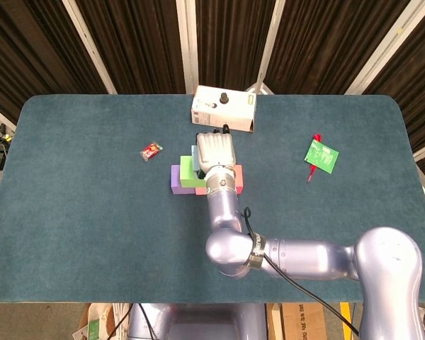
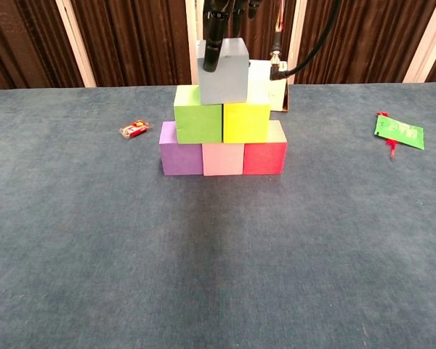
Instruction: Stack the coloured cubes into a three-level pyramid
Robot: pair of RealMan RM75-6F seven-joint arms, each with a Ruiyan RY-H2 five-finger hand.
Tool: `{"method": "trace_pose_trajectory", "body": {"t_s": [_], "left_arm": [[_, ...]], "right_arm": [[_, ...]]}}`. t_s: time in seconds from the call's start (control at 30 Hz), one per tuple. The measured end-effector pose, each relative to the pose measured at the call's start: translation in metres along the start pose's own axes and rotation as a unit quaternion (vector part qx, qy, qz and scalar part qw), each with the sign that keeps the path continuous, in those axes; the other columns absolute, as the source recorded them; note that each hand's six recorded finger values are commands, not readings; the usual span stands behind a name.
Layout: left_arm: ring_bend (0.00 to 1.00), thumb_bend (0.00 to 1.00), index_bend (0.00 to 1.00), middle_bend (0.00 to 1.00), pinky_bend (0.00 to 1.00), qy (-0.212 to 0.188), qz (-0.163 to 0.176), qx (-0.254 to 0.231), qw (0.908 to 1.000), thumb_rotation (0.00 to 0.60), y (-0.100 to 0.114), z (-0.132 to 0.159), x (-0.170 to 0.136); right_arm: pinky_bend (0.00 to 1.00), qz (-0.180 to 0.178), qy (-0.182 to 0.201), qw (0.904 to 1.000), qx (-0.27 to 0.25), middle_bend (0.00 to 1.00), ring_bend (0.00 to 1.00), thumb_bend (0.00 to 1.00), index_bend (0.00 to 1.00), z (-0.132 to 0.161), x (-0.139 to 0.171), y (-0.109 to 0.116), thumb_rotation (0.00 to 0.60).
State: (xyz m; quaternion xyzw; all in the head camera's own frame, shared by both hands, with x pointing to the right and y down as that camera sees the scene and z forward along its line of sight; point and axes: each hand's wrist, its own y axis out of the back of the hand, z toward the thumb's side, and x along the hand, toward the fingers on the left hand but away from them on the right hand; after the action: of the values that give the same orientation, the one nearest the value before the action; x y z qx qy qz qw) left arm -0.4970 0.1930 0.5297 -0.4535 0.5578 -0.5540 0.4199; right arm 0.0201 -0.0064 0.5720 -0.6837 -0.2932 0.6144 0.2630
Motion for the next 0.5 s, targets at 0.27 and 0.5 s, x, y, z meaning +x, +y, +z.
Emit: {"method": "trace_pose_trajectory", "body": {"t_s": [0.27,0.5], "left_arm": [[0.0,0.34,0.1,0.02,0.0,0.0,0.0,0.0,1.0,0.6,-0.0003,0.0001,0.0001],[0.0,0.34,0.1,0.02,0.0,0.0,0.0,0.001,1.0,0.6,-0.0002,-0.0001,0.0001]], "right_arm": [[0.0,0.001,-0.002,1.0,0.003,0.29,0.15,0.25,0.31,-0.0004,0.0007,0.0008,0.6],[0.0,0.002,-0.003,1.0,0.004,0.27,0.14,0.25,0.3,-0.001,0.0009,0.0009,0.6]]}}
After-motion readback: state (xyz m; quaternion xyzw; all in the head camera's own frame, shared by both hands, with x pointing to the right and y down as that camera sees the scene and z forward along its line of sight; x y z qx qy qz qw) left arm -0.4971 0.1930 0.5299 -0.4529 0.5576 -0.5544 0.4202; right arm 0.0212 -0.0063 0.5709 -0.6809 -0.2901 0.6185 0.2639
